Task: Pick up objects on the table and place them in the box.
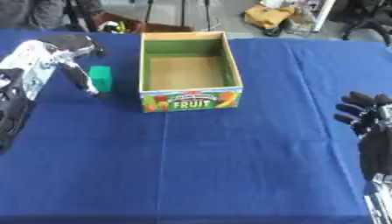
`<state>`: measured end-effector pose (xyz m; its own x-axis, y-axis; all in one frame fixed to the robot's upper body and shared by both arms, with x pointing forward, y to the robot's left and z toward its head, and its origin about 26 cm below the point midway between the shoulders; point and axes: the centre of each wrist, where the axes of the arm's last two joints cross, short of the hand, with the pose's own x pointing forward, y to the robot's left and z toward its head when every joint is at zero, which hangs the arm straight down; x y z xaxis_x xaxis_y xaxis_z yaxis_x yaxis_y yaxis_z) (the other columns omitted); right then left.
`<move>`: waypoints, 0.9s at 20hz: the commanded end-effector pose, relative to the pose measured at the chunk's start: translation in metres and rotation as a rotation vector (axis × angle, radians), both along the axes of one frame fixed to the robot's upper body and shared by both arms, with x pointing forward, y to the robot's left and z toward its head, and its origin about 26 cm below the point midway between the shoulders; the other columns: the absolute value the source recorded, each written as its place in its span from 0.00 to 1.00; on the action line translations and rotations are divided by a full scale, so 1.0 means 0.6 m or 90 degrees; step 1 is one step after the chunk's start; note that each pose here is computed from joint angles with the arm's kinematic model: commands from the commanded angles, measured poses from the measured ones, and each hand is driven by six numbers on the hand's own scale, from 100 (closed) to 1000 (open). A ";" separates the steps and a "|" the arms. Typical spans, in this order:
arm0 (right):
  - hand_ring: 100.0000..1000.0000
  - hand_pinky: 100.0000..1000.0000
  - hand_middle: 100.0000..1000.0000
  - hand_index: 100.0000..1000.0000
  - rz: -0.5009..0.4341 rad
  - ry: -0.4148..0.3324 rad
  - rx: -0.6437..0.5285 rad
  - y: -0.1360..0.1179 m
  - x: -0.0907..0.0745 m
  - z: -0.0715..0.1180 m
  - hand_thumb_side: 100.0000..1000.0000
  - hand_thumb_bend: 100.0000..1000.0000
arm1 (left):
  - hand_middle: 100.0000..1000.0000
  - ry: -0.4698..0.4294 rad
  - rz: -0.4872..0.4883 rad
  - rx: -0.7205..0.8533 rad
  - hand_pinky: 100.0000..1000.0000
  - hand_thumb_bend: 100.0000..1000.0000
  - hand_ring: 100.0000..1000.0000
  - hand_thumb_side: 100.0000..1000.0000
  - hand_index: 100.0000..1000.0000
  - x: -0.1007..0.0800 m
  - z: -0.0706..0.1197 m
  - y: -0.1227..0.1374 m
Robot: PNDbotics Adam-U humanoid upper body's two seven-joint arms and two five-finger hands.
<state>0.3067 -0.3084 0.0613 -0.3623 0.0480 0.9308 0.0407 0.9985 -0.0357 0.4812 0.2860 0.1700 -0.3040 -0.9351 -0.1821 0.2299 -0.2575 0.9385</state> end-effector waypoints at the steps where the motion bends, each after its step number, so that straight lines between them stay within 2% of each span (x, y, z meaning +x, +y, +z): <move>1: 0.73 0.70 0.69 0.77 0.003 -0.015 -0.012 -0.005 0.003 0.014 1.00 0.00 | 0.64 -0.033 0.004 0.002 0.67 0.77 0.68 0.22 0.80 0.005 0.024 0.004; 7: 0.73 0.70 0.69 0.77 0.004 -0.013 -0.012 -0.004 0.003 0.013 1.00 0.00 | 0.61 -0.057 0.020 -0.029 0.66 0.67 0.66 0.18 0.79 0.005 0.017 0.011; 10: 0.73 0.70 0.69 0.77 0.004 -0.014 -0.011 -0.004 0.003 0.013 1.00 0.00 | 0.61 -0.058 0.028 -0.043 0.66 0.66 0.66 0.17 0.79 0.006 0.010 0.014; 15: 0.73 0.70 0.69 0.77 0.005 -0.013 -0.011 -0.003 0.003 0.013 1.00 0.00 | 0.61 -0.031 0.031 -0.052 0.66 0.65 0.67 0.18 0.79 0.006 -0.007 0.016; 18: 0.73 0.70 0.69 0.77 0.005 -0.013 -0.011 -0.003 0.004 0.012 1.00 0.00 | 0.59 -0.015 0.032 -0.056 0.65 0.64 0.63 0.17 0.77 0.005 -0.016 0.017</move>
<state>0.3068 -0.3082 0.0613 -0.3602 0.0477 0.9317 0.0374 0.9986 -0.0366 0.4822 0.2934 0.1484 -0.2583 -0.9600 -0.1078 0.2389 -0.1716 0.9558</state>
